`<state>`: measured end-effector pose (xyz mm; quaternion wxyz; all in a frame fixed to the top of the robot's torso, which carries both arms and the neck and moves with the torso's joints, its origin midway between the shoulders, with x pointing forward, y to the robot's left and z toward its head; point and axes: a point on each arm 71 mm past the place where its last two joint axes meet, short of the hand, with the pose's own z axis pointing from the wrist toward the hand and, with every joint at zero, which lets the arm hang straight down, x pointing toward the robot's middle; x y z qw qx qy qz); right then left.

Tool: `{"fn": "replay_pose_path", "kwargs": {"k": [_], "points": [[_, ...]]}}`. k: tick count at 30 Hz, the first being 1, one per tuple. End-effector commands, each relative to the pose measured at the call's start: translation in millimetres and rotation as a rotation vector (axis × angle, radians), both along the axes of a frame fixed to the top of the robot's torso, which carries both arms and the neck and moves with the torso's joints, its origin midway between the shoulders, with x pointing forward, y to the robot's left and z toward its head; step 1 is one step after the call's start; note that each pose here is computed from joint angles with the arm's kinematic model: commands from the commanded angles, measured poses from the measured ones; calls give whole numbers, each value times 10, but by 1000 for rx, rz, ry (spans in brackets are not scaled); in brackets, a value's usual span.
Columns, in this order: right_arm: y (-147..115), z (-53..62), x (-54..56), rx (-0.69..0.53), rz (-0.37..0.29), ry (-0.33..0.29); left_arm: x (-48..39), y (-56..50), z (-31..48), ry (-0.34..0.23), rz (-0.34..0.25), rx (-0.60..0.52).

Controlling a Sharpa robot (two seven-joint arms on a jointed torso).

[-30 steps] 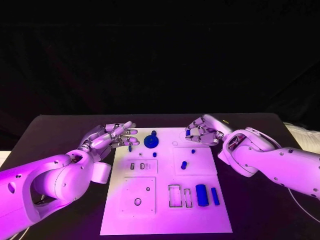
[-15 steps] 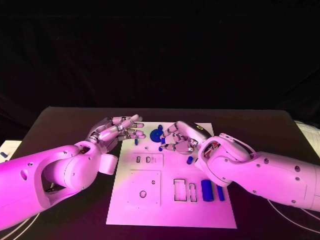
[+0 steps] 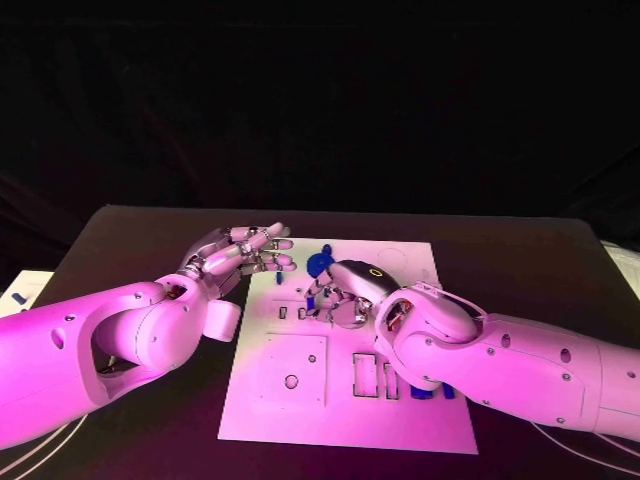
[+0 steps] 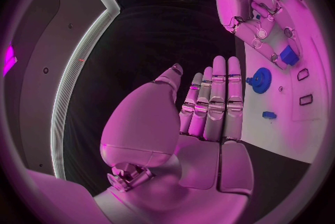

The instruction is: Assemble the parts on the task board

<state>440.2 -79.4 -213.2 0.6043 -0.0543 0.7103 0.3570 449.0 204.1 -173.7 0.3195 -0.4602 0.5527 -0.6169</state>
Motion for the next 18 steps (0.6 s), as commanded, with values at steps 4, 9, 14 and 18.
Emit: {"fn": "replay_pose_path", "kwargs": {"k": [4, 9, 14, 18], "points": [[62, -91, -3, -102, -3, 32, -7, -21, 16, -11, -15, -13], [85, -133, -1, -124, -7, 44, -9, -27, 17, -11, -18, -14], [72, -152, 7, -142, -17, 45, -8, -23, 17, -11, -17, -13], [55, -157, 14, -155, -27, 39, -8, -20, 16, -11, -16, -13]]}}
